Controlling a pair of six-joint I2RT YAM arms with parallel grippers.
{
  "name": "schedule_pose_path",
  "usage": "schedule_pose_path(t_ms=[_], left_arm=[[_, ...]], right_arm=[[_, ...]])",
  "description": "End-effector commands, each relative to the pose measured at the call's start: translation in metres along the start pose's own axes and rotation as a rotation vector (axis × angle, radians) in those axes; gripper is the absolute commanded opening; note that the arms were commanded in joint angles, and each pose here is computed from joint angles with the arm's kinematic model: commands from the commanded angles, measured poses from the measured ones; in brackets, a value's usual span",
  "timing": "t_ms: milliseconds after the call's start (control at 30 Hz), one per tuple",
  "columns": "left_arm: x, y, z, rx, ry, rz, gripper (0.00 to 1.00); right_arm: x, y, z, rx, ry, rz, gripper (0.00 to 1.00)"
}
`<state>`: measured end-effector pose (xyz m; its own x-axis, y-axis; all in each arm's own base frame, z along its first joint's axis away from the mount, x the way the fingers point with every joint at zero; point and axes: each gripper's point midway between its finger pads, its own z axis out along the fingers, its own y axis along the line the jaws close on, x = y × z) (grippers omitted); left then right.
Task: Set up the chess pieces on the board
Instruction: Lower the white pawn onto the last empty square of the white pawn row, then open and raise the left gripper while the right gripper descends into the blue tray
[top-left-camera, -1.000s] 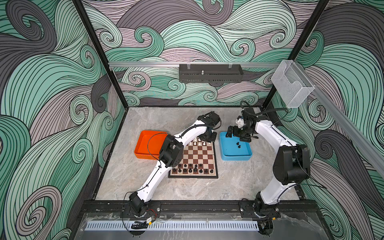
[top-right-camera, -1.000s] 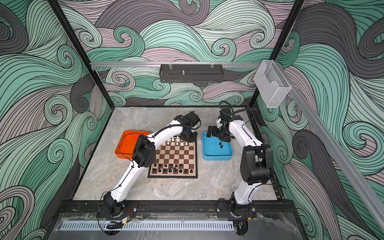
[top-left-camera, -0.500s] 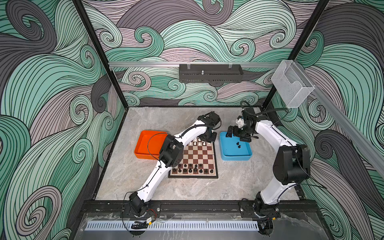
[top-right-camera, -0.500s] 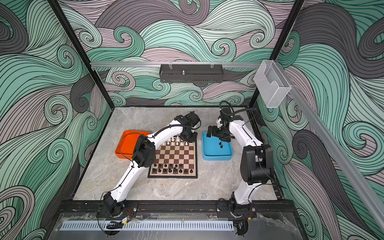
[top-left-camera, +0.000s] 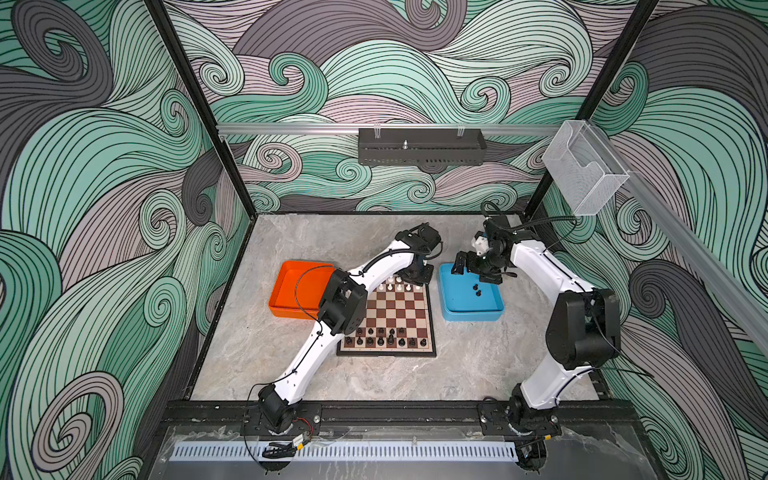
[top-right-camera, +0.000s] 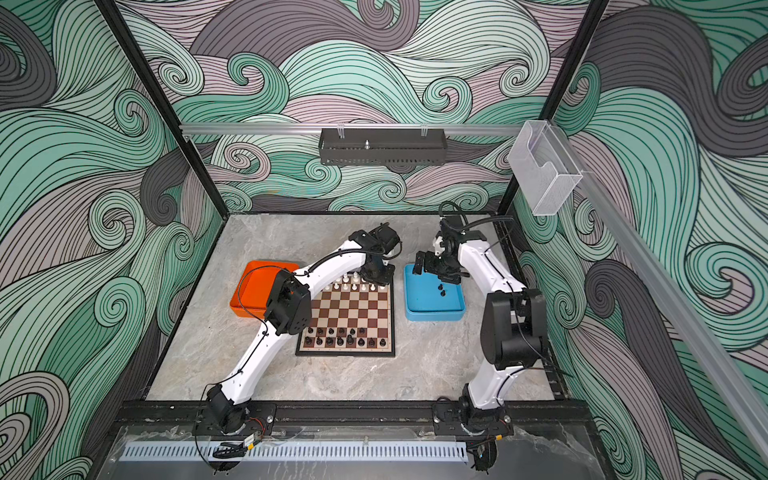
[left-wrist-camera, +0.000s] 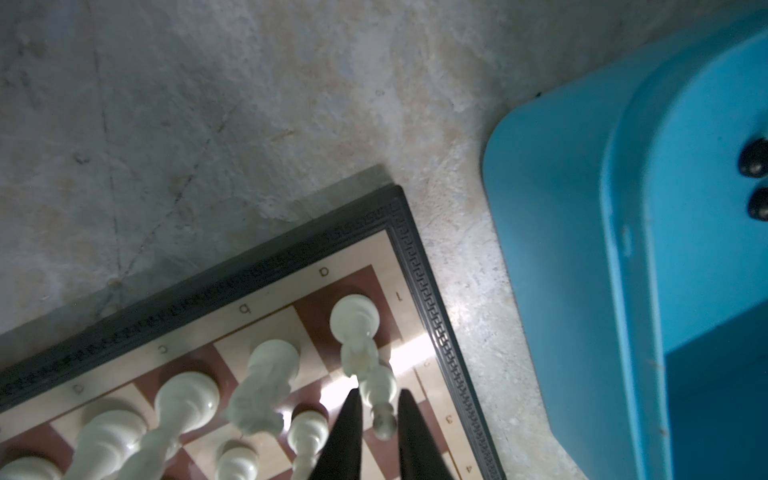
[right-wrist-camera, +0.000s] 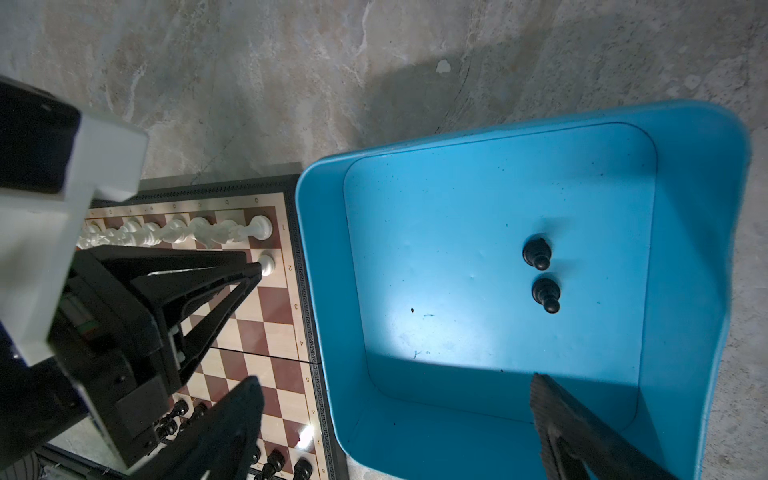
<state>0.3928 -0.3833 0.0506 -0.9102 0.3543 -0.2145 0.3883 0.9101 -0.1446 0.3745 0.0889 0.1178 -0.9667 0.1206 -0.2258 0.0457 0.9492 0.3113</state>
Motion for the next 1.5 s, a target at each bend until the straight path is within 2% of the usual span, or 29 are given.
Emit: schedule_pose_path(t_ms=[0, 100, 367, 500, 600, 800, 1000, 1267, 1467], left_arm=[[0.004, -0.008, -0.014, 0.022, 0.011, 0.002, 0.27], [0.000, -0.012, -0.033, 0.042, -0.016, 0.004, 0.32], [-0.006, -0.016, -0.091, 0.061, -0.094, 0.022, 0.33], [-0.004, -0.007, -0.120, 0.030, -0.125, 0.030, 0.34], [-0.003, 0.009, -0.141, -0.038, -0.161, 0.004, 0.39], [0.004, 0.059, -0.167, -0.110, -0.182, -0.069, 0.60], [0.015, 0.138, -0.181, -0.161, -0.206, -0.216, 0.76], [0.037, 0.241, -0.183, -0.171, -0.225, -0.462, 0.79], [0.054, 0.287, -0.179, -0.170, -0.220, -0.576, 0.79]], right_arm=[[0.002, -0.004, -0.005, 0.005, -0.010, 0.010, 1.00], [0.002, -0.006, -0.007, 0.013, -0.015, 0.020, 1.00], [-0.002, -0.009, -0.016, 0.037, -0.047, 0.024, 1.00], [-0.003, -0.011, -0.019, 0.051, -0.056, 0.022, 1.00], [-0.003, -0.013, -0.019, 0.065, -0.047, 0.024, 1.00], [-0.007, -0.022, -0.016, 0.122, -0.032, 0.019, 1.00], [-0.010, -0.039, -0.004, 0.210, 0.014, -0.001, 0.99], [-0.008, -0.063, 0.020, 0.305, 0.089, -0.011, 0.94], [-0.002, -0.075, 0.039, 0.337, 0.147, -0.009, 0.89]])
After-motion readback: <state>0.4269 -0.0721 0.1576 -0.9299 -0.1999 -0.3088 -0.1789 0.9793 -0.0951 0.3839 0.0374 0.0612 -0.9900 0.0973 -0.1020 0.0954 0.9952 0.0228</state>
